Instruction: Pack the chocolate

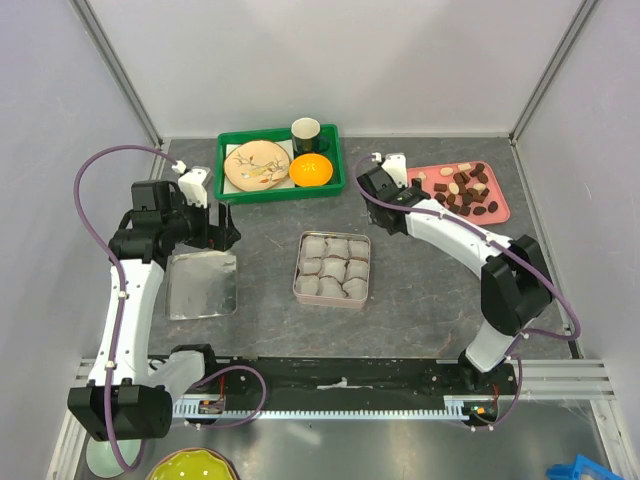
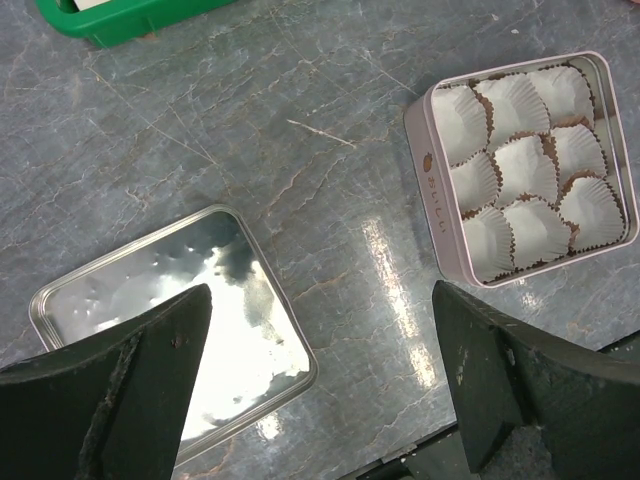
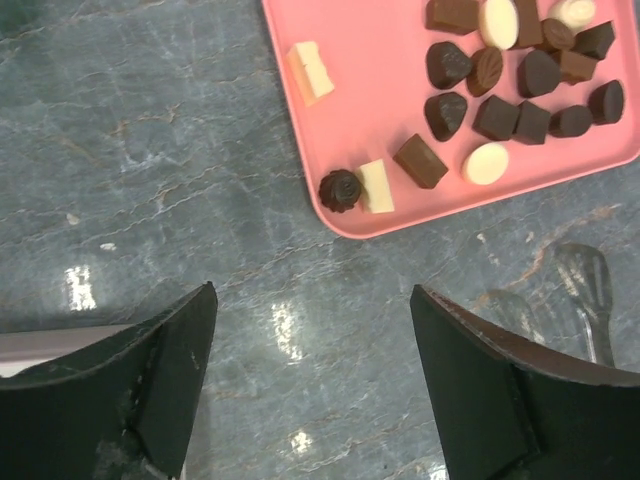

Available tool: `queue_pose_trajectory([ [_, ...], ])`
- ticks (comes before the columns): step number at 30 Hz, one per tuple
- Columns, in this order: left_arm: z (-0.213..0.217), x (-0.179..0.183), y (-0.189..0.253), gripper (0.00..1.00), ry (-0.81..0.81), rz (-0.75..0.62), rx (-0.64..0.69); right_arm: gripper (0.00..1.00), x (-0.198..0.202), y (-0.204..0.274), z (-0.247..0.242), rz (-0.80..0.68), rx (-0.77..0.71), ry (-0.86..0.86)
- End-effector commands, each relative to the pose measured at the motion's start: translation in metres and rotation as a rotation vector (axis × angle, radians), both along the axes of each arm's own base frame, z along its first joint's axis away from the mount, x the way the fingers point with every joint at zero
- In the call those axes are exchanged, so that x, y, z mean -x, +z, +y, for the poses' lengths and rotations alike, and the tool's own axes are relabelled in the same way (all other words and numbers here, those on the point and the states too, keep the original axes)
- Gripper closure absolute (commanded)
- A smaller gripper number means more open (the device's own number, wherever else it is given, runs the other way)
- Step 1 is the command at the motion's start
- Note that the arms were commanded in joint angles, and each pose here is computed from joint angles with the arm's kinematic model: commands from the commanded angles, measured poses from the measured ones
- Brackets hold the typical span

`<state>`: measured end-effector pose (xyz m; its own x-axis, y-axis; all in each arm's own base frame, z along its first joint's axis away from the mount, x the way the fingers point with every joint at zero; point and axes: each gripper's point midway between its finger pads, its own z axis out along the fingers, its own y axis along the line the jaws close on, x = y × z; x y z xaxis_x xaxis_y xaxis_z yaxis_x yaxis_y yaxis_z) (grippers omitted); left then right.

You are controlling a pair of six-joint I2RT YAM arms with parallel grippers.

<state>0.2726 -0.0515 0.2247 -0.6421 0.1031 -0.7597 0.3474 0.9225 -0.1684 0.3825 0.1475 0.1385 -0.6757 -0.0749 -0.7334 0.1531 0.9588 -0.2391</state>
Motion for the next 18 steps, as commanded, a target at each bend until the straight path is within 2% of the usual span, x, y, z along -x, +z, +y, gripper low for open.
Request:
queue_pose_trajectory([
  [1,0.004,-0.009,0.001,0.02,-0.015,-0.047,-0.029,0.12,-0.015,0.013,-0.01,-0.05,0.027,-0.038],
  [3,0.004,-0.01,-0.003,0.02,-0.015,-0.04,-0.032,0.13,-0.018,0.009,-0.011,-0.036,0.021,-0.038],
  [8,0.006,-0.015,-0.003,0.02,-0.013,-0.048,-0.046,0.22,-0.044,-0.004,-0.017,-0.049,-0.092,-0.014],
  [13,0.011,-0.02,-0.005,0.01,-0.004,-0.054,-0.068,0.3,-0.065,-0.024,-0.017,-0.01,-0.073,-0.003],
  [18,0.011,-0.024,-0.008,0.01,-0.002,-0.05,-0.07,0.33,-0.074,-0.042,-0.01,0.025,-0.077,0.01],
])
